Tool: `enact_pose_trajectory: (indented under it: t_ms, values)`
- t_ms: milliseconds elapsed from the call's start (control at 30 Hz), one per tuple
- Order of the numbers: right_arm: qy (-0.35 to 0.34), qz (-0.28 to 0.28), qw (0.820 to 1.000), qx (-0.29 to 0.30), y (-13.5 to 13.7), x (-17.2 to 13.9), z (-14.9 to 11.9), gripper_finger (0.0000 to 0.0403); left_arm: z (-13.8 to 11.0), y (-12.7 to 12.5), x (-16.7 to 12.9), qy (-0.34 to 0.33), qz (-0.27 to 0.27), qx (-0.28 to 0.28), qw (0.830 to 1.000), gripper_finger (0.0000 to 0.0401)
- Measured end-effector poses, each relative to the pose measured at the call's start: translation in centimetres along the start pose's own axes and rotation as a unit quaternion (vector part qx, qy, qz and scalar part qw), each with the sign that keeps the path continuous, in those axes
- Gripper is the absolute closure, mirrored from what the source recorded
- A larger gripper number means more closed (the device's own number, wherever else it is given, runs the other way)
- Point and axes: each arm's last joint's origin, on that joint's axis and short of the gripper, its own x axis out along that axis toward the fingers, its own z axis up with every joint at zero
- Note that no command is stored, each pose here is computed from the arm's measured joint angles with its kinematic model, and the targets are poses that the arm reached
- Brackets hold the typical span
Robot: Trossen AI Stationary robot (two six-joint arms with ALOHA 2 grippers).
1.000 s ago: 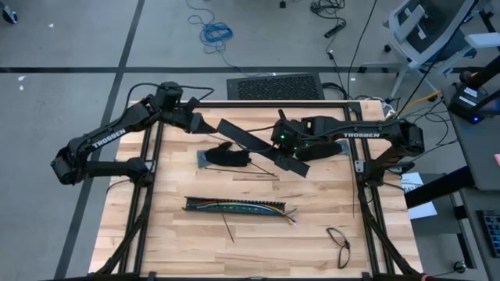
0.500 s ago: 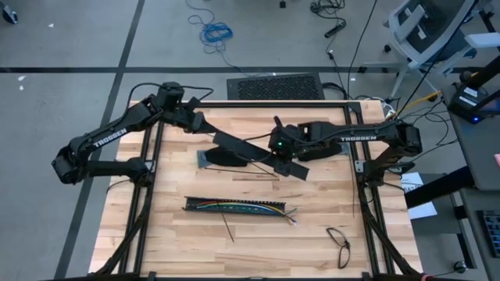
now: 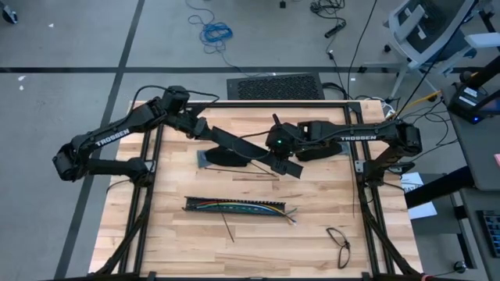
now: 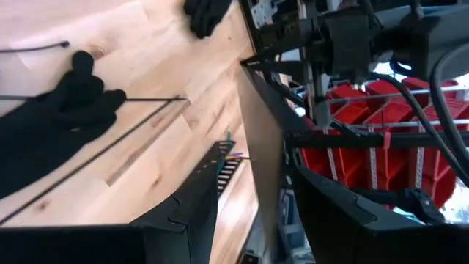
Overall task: Ziptie cables
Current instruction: Close the cable duct
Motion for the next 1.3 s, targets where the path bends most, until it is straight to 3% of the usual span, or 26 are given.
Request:
enact_pose_trajectory:
  t_ms: [333,400,500,533,900,1033,1167,1300]
  values:
    - [0.000,0.000,1.000,0.000,0.0,0.0,0.0,0.0403,0.9,1.0,1.1,-0.014,0.035,0.001,0.999,0.0236]
    - [0.000,0.000,1.000,0.000,0.0,0.0,0.0,0.0403,0.9,1.1,1.1,-0.023,0.045,0.012,0.999,0.0268]
    - [0.000,0.000,1.000,-0.002,0.0,0.0,0.0,0.0403,1.0,1.0,1.1,-0.027,0.047,0.028,0.998,0.0365]
    - [0.000,0.000,1.000,-0.004,0.0,0.0,0.0,0.0403,1.0,1.0,1.1,-0.029,0.044,0.031,0.998,0.0381]
    - [-0.009,-0.002,1.000,0.002,0.0,0.0,0.2,0.0397,1.0,0.6,0.9,-0.033,0.036,0.076,0.996,0.0398]
    - [-0.019,0.008,0.999,0.036,-0.7,0.0,0.5,0.0363,0.6,0.4,0.3,-0.040,0.046,0.127,0.990,0.0399]
    - [-0.031,0.050,0.996,0.067,-1.1,0.0,0.9,0.0306,0.1,0.7,-0.2,-0.054,0.101,0.159,0.981,0.0400]
    - [-0.045,0.078,0.993,0.078,-1.3,-0.1,1.3,0.0244,-0.3,0.8,-0.4,-0.043,0.115,0.194,0.973,0.0400]
